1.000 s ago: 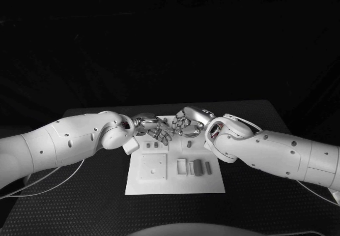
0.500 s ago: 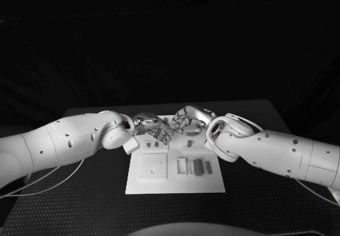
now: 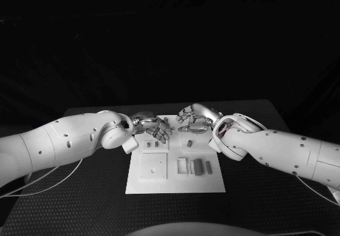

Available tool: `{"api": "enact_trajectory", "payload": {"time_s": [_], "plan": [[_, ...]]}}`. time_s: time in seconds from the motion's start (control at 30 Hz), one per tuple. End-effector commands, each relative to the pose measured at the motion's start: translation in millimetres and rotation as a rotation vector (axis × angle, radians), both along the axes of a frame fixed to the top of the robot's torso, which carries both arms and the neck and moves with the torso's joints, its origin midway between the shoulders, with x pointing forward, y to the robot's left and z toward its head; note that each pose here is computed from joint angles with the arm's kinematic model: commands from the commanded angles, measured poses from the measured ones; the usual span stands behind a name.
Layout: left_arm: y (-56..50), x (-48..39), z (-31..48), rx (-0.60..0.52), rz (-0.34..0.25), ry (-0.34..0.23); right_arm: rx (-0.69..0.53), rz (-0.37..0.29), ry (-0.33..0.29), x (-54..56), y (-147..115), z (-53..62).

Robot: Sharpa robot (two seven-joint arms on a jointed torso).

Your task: Assemble the parts on the task board

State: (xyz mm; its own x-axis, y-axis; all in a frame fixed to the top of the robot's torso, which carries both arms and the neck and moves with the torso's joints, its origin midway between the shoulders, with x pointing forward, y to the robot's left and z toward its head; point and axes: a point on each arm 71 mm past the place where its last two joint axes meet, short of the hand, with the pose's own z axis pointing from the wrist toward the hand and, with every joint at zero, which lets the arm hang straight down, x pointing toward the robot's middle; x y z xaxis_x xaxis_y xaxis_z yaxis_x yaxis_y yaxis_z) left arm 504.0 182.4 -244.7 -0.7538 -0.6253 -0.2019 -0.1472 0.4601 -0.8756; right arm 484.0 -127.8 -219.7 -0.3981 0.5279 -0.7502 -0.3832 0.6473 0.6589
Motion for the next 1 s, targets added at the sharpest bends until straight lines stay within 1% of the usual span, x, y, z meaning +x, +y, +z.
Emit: {"api": "enact_trajectory", "payload": {"time_s": [0.03, 0.07, 0.1, 0.13, 0.17, 0.27, 0.37, 0.43, 0.57, 0.8, 1.0], "plan": [[-0.9, 0.5, 2.4, -0.012, 0.005, -0.030, 0.225, -0.001, 0.189, 2.3, -7, -3.6], [-1.1, 0.4, 3.8, -0.021, 0.000, -0.048, 0.313, -0.024, 0.293, 4.3, -12, -7.2], [-1.6, 0.2, 5.2, -0.021, -0.008, -0.076, 0.349, -0.027, 0.344, 5.1, -13, -9.2], [-2.1, -0.2, 6.3, -0.010, -0.027, -0.109, 0.371, -0.013, 0.393, 5.4, -14, -11.3], [-3.1, -0.6, 7.3, -0.007, -0.040, -0.132, 0.395, -0.001, 0.425, 5.7, -15, -12.4], [-5.6, -1.4, 9.1, -0.027, -0.050, -0.149, 0.437, 0.014, 0.476, 6.9, -15, -14.0], [-7.8, -1.9, 9.9, -0.048, -0.053, -0.144, 0.468, 0.016, 0.522, 7.7, -14, -15.7], [-8.5, -2.5, 10.0, -0.057, -0.053, -0.137, 0.480, 0.049, 0.576, 7.1, -13, -17.8], [-9.6, -4.0, 10.2, -0.063, -0.063, -0.132, 0.474, 0.081, 0.618, 6.9, -11, -20.2], [-12.0, -5.5, 10.1, -0.067, -0.072, -0.128, 0.473, 0.103, 0.645, 8.0, -14, -22.1], [-11.2, -5.7, 9.9, -0.065, -0.072, -0.125, 0.469, 0.104, 0.648, 7.7, -14, -22.3]]}}
